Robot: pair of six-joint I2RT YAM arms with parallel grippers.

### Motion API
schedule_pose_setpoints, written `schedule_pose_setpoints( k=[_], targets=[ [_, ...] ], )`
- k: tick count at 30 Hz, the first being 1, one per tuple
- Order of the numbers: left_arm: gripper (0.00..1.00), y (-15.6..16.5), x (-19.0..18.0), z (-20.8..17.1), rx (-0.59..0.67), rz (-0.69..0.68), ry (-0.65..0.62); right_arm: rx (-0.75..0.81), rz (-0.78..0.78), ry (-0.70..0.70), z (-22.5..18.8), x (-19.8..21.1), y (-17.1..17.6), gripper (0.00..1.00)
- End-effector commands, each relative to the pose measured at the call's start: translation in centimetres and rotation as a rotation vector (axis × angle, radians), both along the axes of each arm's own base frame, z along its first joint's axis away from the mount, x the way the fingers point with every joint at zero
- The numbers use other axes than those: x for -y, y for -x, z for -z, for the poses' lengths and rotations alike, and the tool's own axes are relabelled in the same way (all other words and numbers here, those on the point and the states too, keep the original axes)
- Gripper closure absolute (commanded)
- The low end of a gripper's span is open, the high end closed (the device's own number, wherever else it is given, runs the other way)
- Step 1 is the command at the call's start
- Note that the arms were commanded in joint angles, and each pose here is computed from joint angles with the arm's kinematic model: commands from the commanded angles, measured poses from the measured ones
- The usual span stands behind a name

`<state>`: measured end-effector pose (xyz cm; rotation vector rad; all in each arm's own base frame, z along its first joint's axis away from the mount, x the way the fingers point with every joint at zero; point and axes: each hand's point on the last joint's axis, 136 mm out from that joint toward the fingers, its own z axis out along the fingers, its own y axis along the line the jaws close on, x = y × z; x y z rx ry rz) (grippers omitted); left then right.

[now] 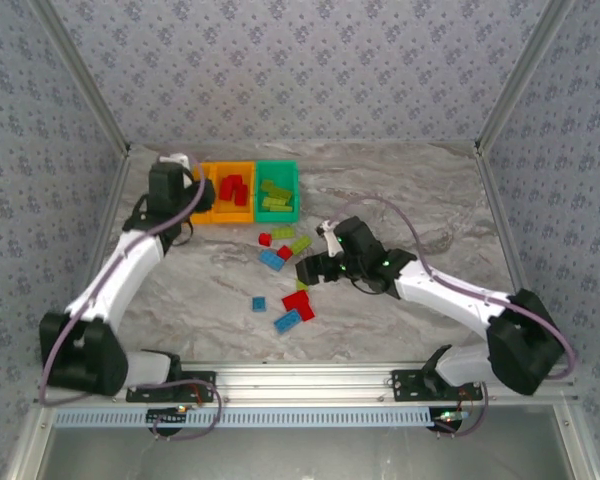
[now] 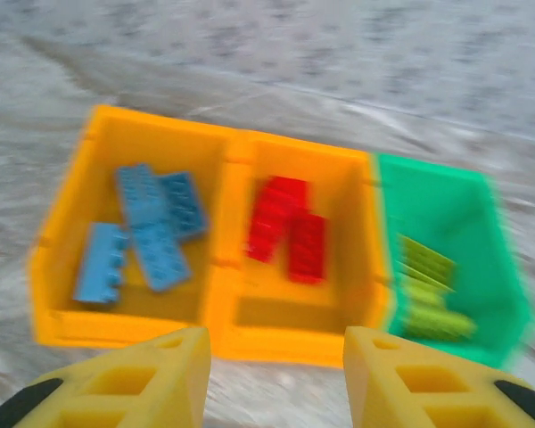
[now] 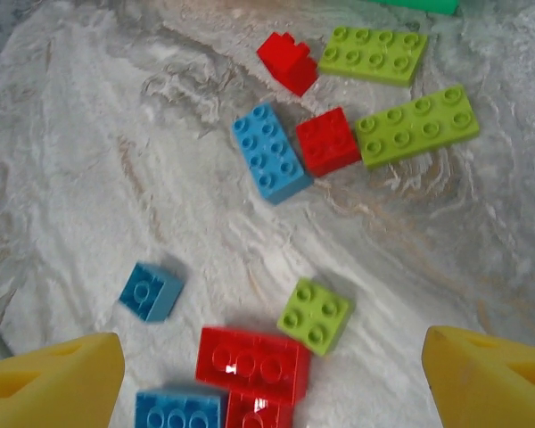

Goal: Sort the legos into containers by color

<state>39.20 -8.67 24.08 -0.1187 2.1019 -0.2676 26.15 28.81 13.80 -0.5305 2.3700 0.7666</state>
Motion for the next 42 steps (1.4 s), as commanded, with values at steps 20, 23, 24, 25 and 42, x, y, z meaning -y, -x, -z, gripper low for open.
schedule_pose_setpoints(
  k=[20, 23, 24, 25, 42],
  targets=[
    [0.31, 12.4, -1.5, 6.5, 0.149, -0.019, -0.226, -0.050, 0.466, 0.260, 8.0, -10.4, -11.9, 0.20],
    [0.28, 12.5, -1.5, 6.4, 0.152, -0.020, -0.223, -0.054, 0.491, 0.284, 8.9, -10.7, -12.1, 0.25],
    [0.27, 12.5, -1.5, 6.5, 0.152, -0.019, -0.224, -0.051, 0.497, 0.292, 9.1, -10.9, -12.3, 0.26],
    [0.24, 12.5, -1.5, 6.5, 0.153, -0.017, -0.222, -0.050, 0.499, 0.295, 9.3, -11.0, -12.4, 0.27],
    [0.19, 12.5, -1.2, 6.6, 0.156, -0.002, -0.220, -0.039, 0.444, 0.277, 7.4, -12.1, -11.5, 0.69]
  ],
)
